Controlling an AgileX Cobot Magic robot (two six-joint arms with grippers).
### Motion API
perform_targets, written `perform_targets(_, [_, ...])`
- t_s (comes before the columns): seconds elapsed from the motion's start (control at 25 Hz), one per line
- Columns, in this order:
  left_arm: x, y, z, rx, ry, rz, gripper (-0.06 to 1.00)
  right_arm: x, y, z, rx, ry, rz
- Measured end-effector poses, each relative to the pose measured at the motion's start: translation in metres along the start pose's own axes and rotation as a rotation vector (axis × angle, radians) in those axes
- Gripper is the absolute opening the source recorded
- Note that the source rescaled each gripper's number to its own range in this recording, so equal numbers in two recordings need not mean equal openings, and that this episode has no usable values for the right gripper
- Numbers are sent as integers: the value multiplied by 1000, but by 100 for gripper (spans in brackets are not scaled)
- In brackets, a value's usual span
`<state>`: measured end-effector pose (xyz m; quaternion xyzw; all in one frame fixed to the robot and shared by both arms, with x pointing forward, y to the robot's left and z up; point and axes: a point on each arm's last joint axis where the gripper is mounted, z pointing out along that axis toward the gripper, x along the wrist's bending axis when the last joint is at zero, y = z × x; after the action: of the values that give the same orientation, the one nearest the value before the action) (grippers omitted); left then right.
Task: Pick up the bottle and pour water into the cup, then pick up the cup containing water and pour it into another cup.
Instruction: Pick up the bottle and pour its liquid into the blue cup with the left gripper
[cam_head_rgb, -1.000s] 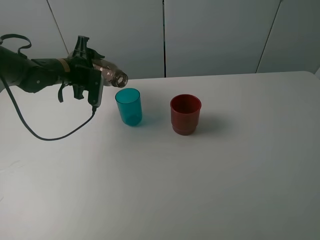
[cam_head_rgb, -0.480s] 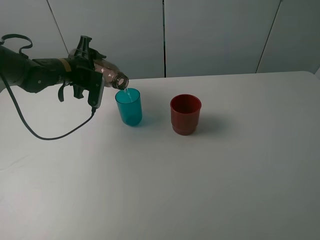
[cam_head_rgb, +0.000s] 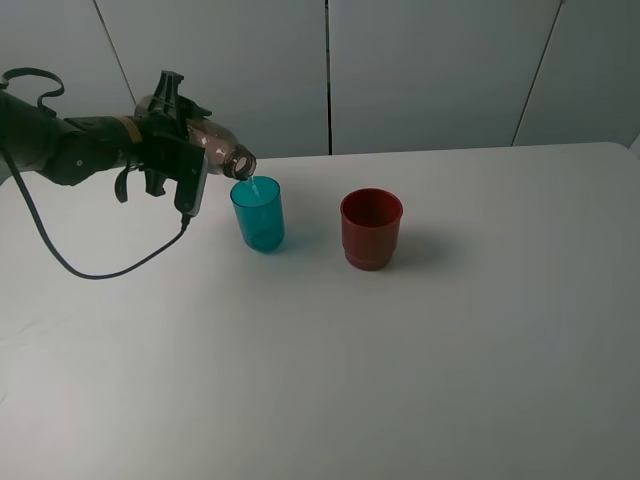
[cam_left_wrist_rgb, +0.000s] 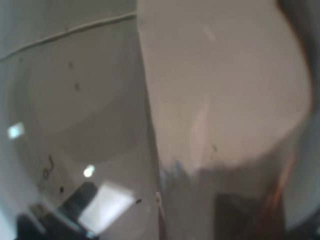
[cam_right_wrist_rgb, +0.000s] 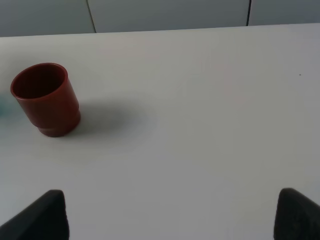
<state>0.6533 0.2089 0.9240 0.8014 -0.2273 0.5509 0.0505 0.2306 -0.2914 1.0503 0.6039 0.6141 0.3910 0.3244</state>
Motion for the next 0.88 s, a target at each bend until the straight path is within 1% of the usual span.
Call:
perform_targets(0.16, [0, 0, 0, 2, 0, 2, 1, 0, 0, 0, 0, 0, 0])
perform_targets(0.32, [0, -1, 0, 13, 1, 26, 1, 0, 0, 0, 0, 0, 0])
perform_targets(0.72, [1, -3, 0, 37, 7, 20, 1, 0, 0, 0, 0, 0, 0])
perform_targets(0.88, [1, -4, 0, 40, 8, 38, 1, 0, 0, 0, 0, 0, 0])
